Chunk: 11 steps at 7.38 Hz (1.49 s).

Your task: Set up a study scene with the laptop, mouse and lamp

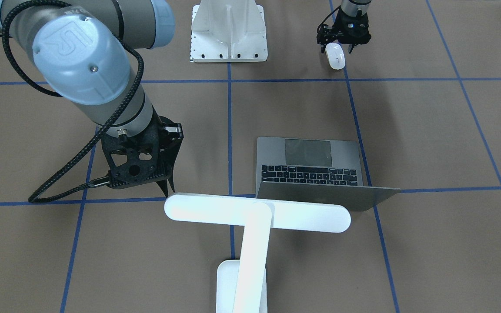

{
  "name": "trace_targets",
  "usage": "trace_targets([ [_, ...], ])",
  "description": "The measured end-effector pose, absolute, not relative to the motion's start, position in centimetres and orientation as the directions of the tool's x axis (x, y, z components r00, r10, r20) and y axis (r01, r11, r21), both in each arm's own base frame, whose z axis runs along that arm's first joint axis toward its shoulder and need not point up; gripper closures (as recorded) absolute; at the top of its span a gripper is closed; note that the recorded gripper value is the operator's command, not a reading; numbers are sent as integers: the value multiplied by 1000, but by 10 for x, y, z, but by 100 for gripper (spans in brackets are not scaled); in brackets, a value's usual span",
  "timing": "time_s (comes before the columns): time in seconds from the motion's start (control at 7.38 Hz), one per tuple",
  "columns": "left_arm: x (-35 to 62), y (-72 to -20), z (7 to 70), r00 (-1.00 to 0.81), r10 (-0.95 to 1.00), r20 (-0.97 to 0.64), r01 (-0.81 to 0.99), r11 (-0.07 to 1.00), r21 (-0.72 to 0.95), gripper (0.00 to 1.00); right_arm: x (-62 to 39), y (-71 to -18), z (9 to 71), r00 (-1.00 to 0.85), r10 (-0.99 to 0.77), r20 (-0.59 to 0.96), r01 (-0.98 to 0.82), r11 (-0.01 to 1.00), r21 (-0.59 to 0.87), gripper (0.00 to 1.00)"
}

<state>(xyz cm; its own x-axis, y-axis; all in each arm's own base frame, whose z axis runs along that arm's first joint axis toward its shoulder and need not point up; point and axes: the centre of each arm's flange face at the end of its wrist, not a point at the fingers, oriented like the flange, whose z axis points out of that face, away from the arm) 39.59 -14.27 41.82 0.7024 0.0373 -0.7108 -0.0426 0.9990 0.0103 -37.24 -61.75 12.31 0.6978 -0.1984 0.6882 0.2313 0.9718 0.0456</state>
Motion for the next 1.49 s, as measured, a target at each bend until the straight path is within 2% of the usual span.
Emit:
trace_targets([
  [0.41,399,-143,426,710,56,-702,-57,998,22,3,-371,-615,122,698,-210,685,233,971,60,0],
  [0.81,407,-143,432,713,57,-699,-60,998,21,17,-370,-614,122,697,-212,685,233,971,64,0],
  [1.49,409,-140,429,699,47,-714,-71,997,-3,17,-369,-612,122,696,-215,685,232,970,68,0],
])
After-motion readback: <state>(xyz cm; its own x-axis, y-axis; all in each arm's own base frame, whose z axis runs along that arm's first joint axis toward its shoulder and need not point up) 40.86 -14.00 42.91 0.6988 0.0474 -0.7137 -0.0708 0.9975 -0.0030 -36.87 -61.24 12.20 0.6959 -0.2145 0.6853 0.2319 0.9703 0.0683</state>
